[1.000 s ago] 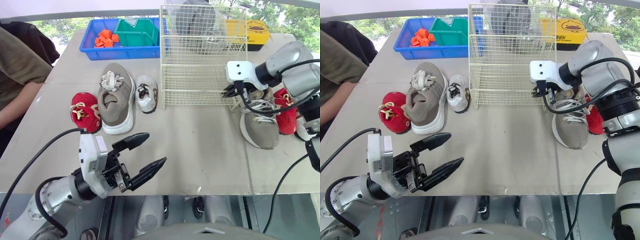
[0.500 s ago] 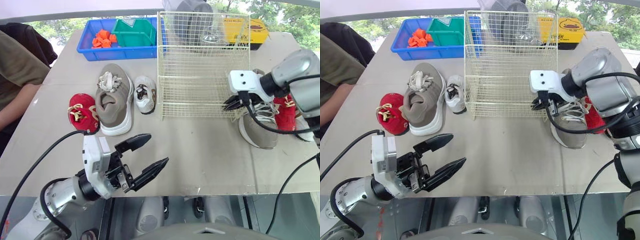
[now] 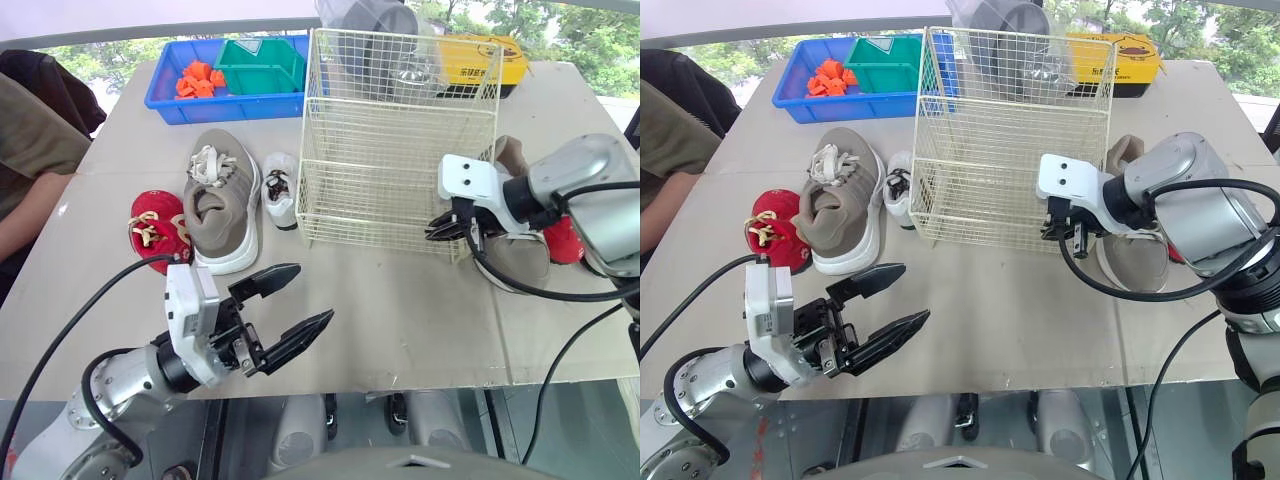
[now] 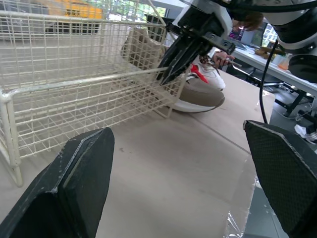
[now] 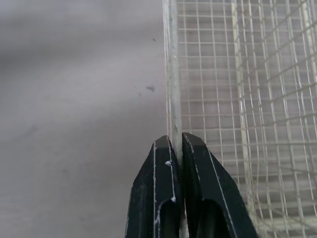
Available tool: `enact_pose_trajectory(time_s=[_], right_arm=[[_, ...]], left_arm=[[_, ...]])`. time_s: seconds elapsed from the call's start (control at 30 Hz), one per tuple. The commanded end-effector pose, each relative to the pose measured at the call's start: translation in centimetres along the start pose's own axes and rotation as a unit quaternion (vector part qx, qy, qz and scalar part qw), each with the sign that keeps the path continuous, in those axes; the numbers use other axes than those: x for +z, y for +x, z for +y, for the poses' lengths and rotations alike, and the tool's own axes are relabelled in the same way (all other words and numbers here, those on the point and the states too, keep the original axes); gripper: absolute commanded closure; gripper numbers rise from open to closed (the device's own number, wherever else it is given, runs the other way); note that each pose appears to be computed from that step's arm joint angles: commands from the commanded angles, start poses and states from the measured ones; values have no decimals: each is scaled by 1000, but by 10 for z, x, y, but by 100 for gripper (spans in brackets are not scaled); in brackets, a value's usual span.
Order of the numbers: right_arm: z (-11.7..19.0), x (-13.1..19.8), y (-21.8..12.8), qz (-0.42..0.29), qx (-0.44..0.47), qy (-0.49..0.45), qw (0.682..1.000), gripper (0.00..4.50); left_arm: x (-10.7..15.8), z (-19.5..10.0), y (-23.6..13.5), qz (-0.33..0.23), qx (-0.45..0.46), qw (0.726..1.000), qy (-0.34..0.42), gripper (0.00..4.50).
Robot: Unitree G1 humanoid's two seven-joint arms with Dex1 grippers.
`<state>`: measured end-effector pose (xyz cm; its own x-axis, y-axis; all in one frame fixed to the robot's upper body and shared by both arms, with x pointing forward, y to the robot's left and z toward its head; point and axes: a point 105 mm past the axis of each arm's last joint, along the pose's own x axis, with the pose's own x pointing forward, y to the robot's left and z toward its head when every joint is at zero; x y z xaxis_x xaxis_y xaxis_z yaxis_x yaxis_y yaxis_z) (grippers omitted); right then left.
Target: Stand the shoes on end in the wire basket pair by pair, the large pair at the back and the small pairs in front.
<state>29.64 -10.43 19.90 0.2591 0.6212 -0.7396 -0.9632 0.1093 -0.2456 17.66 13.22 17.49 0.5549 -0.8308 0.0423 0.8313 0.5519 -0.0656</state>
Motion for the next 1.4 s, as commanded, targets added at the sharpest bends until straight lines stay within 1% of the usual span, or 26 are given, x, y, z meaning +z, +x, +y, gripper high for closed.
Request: enact_pose_trajectory(time_s=[0.03, 0.17, 0.27, 0.3, 0.33, 0.37, 0.4, 0.43, 0.47, 0.5, 0.53, 0.57, 0.6, 0.67, 0.77, 0.83, 0.87, 0.9, 1.0, 1.1, 1.17, 1.2, 1.23, 1.4], right_arm=[[3, 12, -8, -23, -8, -10, 1000, 449], [5, 16, -6, -41, -17, 7, 999, 449], [11, 18, -6, -71, -5, -13, 997, 449], [10, 20, -8, -93, -7, -22, 995, 393], [4, 17, -10, -107, -23, -11, 994, 360], [0, 13, -12, -112, -36, -8, 993, 312], [-2, 12, -14, -129, -44, -23, 990, 248], [0, 13, -17, -147, -43, -28, 988, 210], [3, 16, -21, -172, -40, -26, 984, 147], [5, 19, -26, -196, -39, -24, 979, 109], [8, 23, -30, -222, -37, -27, 974, 50], [10, 26, -33, -244, -37, -30, 969, 9], [13, 29, -35, -257, -37, -34, 965, 1], [16, 36, -40, -297, -42, -24, 954, 1], [19, 45, -44, -340, -80, -45, 936, 1], [26, 53, -47, -387, -86, -45, 917, 1], [31, 56, -48, -408, -87, -48, 907, 1], [38, 58, -46, -421, -84, -50, 902, 1], [50, 57, -40, -431, -76, -44, 898, 1], [52, 58, -36, -433, -78, -39, 897, 1], [52, 59, -36, -433, -78, -37, 897, 1], [52, 59, -35, -432, -79, -37, 898, 1], [52, 59, -34, -430, -79, -38, 899, 1], [55, 64, -32, -429, -74, -46, 899, 1]], left_arm=[[6, 2, -6, -10, 6, 1000, 10, 0], [7, 10, -10, -14, 31, 999, 10, 0], [5, 17, -15, -18, 62, 998, 7, 0], [6, 19, -16, -25, 72, 997, 5, 0], [7, 23, -17, -29, 88, 996, 9, 0], [7, 26, -18, -31, 99, 995, 12, 0], [8, 28, -19, -34, 109, 993, 11, 0], [8, 30, -21, -37, 119, 992, 9, 0], [9, 32, -23, -41, 133, 990, 9, 0], [10, 34, -26, -45, 146, 988, 6, 0], [10, 36, -29, -48, 161, 986, 3, 0], [10, 37, -31, -49, 175, 983, 4, 0], [11, 39, -34, -50, 184, 982, 5, 0], [12, 46, -40, -61, 223, 973, 0, 0], [17, 57, -52, -69, 293, 954, 8, 0], [20, 65, -59, -71, 343, 937, 12, 0], [16, 73, -62, -40, 390, 920, 22, 0], [16, 80, -66, -25, 423, 906, 25, 0], [15, 93, -62, 22, 460, 887, 40, 0], [17, 103, -57, 42, 472, 879, 47, 0], [18, 108, -47, 44, 459, 886, 45, 0], [14, 112, -43, 55, 460, 885, 38, 0], [10, 117, -42, 66, 468, 881, 30, 0], [0, 144, -32, 76, 500, 863, 9, 0]])
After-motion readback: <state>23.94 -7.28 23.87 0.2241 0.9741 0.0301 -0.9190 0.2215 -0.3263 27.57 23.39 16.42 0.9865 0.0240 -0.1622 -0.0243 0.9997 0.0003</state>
